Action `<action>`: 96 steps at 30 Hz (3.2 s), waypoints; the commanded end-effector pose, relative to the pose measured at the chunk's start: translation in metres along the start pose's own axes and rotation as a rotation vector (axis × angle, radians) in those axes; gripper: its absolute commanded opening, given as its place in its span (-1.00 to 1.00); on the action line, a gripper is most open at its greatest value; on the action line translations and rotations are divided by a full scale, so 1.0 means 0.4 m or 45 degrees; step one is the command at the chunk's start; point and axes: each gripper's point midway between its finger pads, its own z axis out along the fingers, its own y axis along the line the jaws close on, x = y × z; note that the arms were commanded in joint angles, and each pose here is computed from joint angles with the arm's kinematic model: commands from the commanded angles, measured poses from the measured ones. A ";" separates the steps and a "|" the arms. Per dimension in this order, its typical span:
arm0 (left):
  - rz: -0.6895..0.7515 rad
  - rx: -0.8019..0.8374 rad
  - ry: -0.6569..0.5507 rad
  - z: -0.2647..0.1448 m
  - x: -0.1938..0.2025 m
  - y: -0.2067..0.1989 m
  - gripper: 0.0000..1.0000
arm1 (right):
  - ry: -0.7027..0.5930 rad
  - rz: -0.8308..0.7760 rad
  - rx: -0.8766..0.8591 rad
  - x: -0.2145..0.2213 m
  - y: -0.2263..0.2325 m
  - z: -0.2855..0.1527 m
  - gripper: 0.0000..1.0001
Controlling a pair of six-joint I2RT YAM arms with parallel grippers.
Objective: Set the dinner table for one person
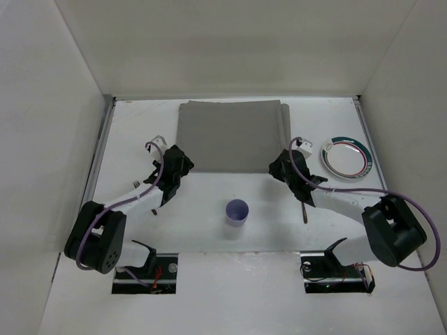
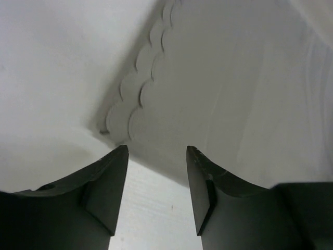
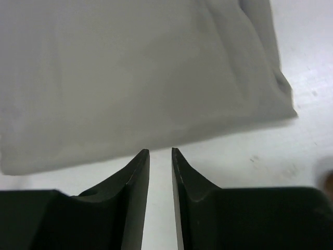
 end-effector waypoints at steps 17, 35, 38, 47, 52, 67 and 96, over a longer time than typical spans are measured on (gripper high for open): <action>-0.173 -0.030 0.195 0.087 0.153 -0.001 -0.07 | 0.064 0.420 0.115 0.083 -0.078 0.106 0.09; -0.153 0.012 0.166 0.010 0.164 0.071 -0.90 | 0.069 0.471 0.092 0.119 -0.105 0.037 -0.81; -0.141 0.002 0.179 -0.031 0.179 0.104 -0.90 | 0.101 0.449 0.093 0.156 -0.117 -0.006 -0.80; -0.111 -0.075 0.201 -0.135 0.213 0.199 -0.83 | 0.200 0.401 0.120 0.251 -0.152 -0.106 -0.75; -0.071 -0.108 0.160 -0.143 0.200 0.215 -0.56 | 0.173 0.403 0.113 0.233 -0.148 -0.124 -0.72; 0.020 0.231 -0.123 -0.229 -0.040 -0.022 0.19 | -0.056 0.202 -0.056 0.008 -0.010 -0.232 0.63; 0.057 0.446 -0.106 -0.165 0.072 -0.089 0.31 | -0.580 0.929 0.865 -0.322 -0.677 -0.089 0.11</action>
